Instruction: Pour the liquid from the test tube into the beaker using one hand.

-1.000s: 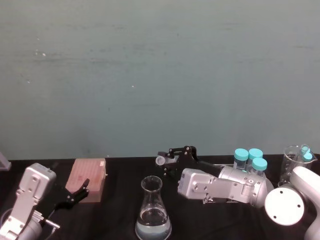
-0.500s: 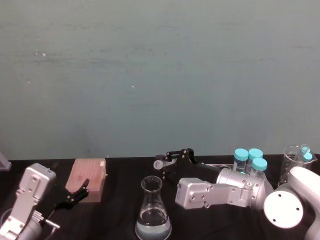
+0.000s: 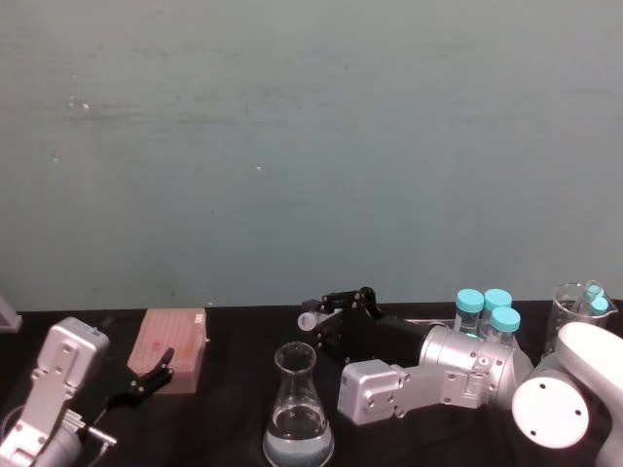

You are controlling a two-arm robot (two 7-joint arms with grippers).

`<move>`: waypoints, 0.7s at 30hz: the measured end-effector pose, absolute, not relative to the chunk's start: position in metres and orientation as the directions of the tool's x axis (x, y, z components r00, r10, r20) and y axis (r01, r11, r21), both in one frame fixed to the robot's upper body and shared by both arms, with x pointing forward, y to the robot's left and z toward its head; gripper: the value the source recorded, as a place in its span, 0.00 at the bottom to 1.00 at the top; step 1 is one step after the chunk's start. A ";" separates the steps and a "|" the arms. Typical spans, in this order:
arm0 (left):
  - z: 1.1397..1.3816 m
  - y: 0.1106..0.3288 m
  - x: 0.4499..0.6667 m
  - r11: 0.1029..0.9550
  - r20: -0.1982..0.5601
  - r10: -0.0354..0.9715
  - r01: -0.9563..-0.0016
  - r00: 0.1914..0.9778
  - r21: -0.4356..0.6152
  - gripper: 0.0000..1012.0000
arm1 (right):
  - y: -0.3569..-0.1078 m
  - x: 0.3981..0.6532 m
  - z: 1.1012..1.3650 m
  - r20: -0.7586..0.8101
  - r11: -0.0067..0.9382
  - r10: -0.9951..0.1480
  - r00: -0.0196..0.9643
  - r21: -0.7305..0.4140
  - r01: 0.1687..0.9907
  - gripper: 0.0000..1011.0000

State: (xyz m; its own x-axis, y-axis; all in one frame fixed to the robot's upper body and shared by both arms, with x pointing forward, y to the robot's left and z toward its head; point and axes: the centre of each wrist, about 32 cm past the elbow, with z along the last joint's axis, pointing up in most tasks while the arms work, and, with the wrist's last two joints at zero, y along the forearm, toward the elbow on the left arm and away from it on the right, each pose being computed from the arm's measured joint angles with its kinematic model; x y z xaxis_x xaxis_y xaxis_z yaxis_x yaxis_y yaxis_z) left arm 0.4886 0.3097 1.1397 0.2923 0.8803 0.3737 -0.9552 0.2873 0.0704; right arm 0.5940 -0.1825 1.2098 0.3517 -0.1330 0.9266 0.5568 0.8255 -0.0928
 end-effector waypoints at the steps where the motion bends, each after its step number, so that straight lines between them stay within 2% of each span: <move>1: 1.140 0.310 0.489 0.287 0.374 0.880 -0.955 0.292 0.070 0.99 | -0.182 0.594 1.210 0.928 0.826 -0.131 0.349 -0.093 0.556 0.22; 21: 1.140 0.310 0.489 0.287 0.374 0.880 -0.955 0.292 0.070 0.99 | -0.184 0.592 1.213 0.958 0.824 -0.061 0.280 -0.110 0.556 0.22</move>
